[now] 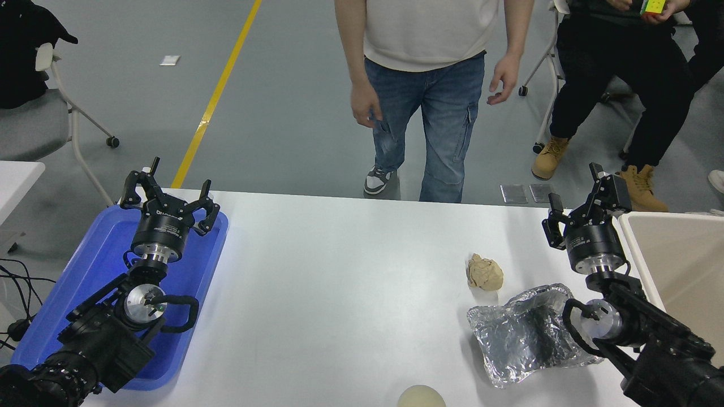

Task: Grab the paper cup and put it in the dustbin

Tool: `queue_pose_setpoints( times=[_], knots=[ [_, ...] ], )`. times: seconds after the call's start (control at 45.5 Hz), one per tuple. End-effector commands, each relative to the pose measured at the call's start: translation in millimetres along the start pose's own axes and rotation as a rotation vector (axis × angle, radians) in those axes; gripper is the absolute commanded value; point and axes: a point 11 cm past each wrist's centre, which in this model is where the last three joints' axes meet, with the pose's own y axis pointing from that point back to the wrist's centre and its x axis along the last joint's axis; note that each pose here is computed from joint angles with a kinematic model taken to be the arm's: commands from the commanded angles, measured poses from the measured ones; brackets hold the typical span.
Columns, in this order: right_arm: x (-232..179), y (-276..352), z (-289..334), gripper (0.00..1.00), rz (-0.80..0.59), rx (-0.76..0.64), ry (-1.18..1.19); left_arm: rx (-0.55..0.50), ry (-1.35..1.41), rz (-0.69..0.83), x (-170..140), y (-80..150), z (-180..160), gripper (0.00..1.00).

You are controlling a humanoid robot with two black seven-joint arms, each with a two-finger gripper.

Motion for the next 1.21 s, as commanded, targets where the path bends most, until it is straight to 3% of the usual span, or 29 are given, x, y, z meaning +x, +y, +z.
queue_pose_setpoints(
  times=[0.0,1.187],
  knots=[
    [-1.2,0.0,1.1,1.0,0.002,-0.001,-0.001,0.0,0.0,-0.001,-0.5,-0.5,0.2,1.0],
    [0.2,0.6,3.0,1.0,0.006,-0.006,0.002,-0.001,0.001,0.001,0.1,0.1,0.0,1.0]
  ],
)
